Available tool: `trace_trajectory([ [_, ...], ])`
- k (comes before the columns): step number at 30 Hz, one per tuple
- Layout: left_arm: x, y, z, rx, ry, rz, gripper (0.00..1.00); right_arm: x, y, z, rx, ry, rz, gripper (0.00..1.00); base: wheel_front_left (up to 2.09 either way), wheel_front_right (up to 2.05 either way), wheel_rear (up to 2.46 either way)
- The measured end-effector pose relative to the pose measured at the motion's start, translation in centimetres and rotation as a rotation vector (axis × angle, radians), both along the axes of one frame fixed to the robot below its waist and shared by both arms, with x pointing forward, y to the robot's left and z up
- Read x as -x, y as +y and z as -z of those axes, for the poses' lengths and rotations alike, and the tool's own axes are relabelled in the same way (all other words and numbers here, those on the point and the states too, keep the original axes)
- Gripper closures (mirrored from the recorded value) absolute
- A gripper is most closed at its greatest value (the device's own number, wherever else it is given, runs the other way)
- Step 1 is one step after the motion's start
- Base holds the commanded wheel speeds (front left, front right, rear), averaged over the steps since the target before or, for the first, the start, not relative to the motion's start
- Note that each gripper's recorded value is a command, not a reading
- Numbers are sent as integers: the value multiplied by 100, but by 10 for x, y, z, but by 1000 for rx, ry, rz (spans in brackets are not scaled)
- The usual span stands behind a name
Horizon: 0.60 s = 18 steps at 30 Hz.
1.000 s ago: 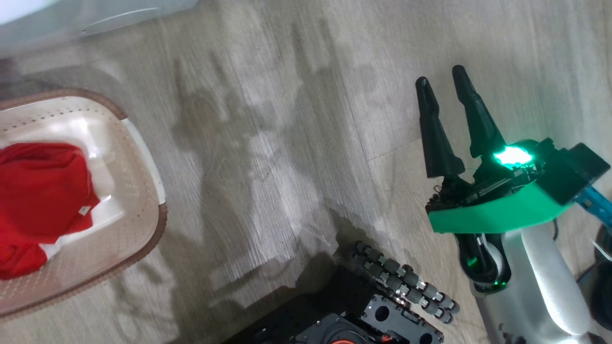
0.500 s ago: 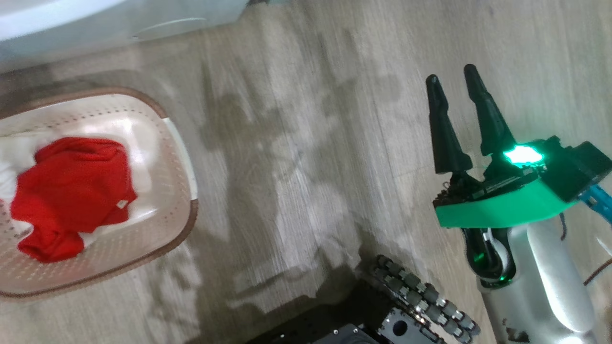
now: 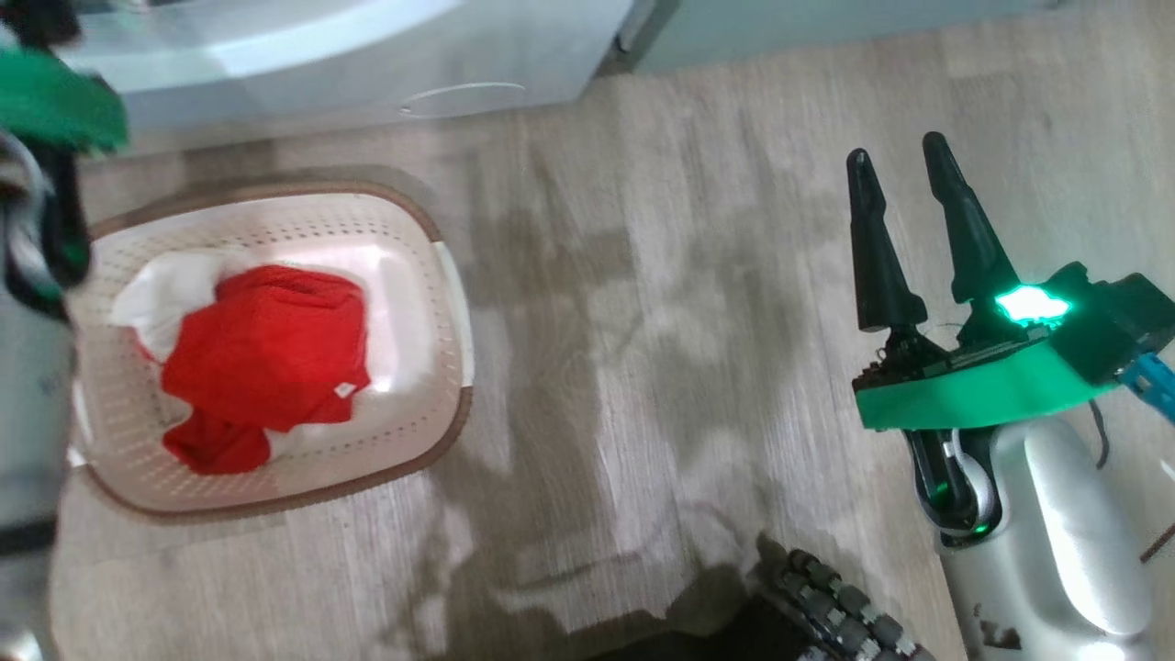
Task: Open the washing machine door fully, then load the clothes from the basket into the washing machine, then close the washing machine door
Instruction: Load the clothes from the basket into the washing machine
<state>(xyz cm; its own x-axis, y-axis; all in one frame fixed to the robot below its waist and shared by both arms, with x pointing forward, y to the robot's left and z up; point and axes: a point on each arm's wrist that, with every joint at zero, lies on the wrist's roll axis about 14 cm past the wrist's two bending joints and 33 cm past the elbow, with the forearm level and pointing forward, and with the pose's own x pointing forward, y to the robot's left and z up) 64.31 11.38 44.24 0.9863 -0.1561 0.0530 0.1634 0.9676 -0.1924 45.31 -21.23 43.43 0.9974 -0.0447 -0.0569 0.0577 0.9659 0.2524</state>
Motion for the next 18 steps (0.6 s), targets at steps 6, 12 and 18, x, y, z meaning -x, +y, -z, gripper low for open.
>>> trace_trajectory([
  [6, 42, 15, -19, 14, -38, -28, 0, -5, 11, -5, -4, -18, -30, 0, 0, 0, 0],
  [12, 79, 42, -25, -4, -31, -88, 0, -7, 19, -10, -4, -31, -51, 0, 0, 0, 0],
  [18, 111, 51, -23, -32, 0, -122, 0, -5, 23, -15, 4, -37, -63, 0, 0, 0, 0],
])
